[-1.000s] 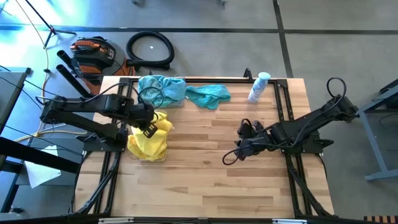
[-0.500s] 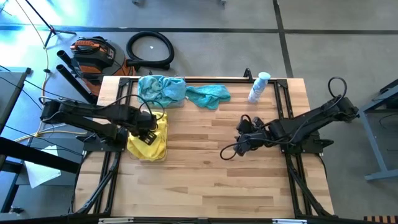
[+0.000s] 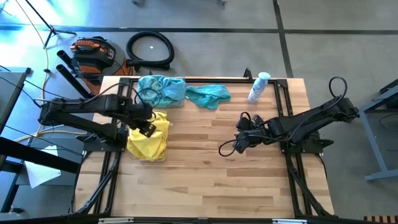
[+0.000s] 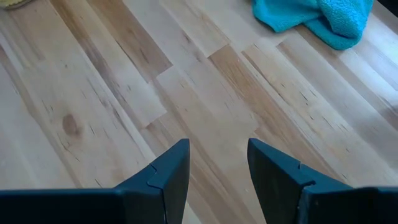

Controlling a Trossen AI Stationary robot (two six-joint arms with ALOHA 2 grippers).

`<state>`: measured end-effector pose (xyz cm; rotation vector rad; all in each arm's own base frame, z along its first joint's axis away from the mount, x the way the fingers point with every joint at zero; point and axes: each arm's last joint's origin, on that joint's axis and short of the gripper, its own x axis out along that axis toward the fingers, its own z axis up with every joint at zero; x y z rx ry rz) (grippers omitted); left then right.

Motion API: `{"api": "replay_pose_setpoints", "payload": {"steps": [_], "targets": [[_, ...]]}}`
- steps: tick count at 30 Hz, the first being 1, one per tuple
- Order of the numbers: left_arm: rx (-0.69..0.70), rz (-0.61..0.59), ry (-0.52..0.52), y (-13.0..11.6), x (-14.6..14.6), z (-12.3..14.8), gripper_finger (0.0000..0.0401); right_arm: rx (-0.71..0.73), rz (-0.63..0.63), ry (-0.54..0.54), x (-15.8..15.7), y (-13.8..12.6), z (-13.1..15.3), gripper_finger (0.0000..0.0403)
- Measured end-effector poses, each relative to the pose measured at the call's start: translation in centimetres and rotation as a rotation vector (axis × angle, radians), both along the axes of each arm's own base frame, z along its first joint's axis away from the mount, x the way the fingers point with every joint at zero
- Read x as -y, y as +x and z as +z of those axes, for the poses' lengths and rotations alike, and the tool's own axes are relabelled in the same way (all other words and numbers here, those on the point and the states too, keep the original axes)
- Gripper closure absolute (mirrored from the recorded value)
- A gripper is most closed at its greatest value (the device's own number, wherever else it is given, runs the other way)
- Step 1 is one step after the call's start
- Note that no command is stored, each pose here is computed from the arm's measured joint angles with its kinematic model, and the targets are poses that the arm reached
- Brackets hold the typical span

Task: Sort microfiber towel by color & place in baskets
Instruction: Put the yellow towel into the bottom transparent bin

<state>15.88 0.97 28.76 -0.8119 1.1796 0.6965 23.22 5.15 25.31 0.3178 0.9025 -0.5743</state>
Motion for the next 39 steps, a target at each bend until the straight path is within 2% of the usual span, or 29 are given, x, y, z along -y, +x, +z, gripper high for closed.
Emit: {"api": "replay_pose_setpoints", "payload": {"steps": [7,12,17,20,25,29,33,39], "targets": [[0.117,-0.041,0.001,0.3,1.1,3.0,0.024,0.0,-0.001,0.001,0.0,0.0,0.0,0.0247],[0.099,0.003,-0.056,0.6,3.3,2.1,0.024,0.001,-0.002,0.002,0.0,0.0,0.0,0.0247],[-0.025,0.051,0.033,0.7,4.4,-1.6,0.024,0.0,-0.002,0.001,0.0,0.0,0.0,0.0247],[-0.082,0.057,0.038,0.7,4.4,-4.9,0.024,0.001,-0.002,0.002,0.0,0.0,0.0,0.0247],[-0.064,0.089,-0.041,0.4,4.0,-10.6,0.024,0.001,-0.002,0.001,0.0,0.0,0.0,0.0247],[-0.054,0.178,-0.116,-0.2,3.8,-13.0,0.024,0.001,-0.003,0.001,0.0,0.0,0.0,0.0247],[-0.054,0.199,-0.128,-0.2,3.8,-12.7,0.024,-0.002,0.001,-0.003,0.0,0.0,0.0,0.0247],[-0.046,0.211,-0.125,0.5,4.0,-9.8,0.024,-0.003,0.003,-0.004,0.0,0.0,0.0,0.0247]]}}
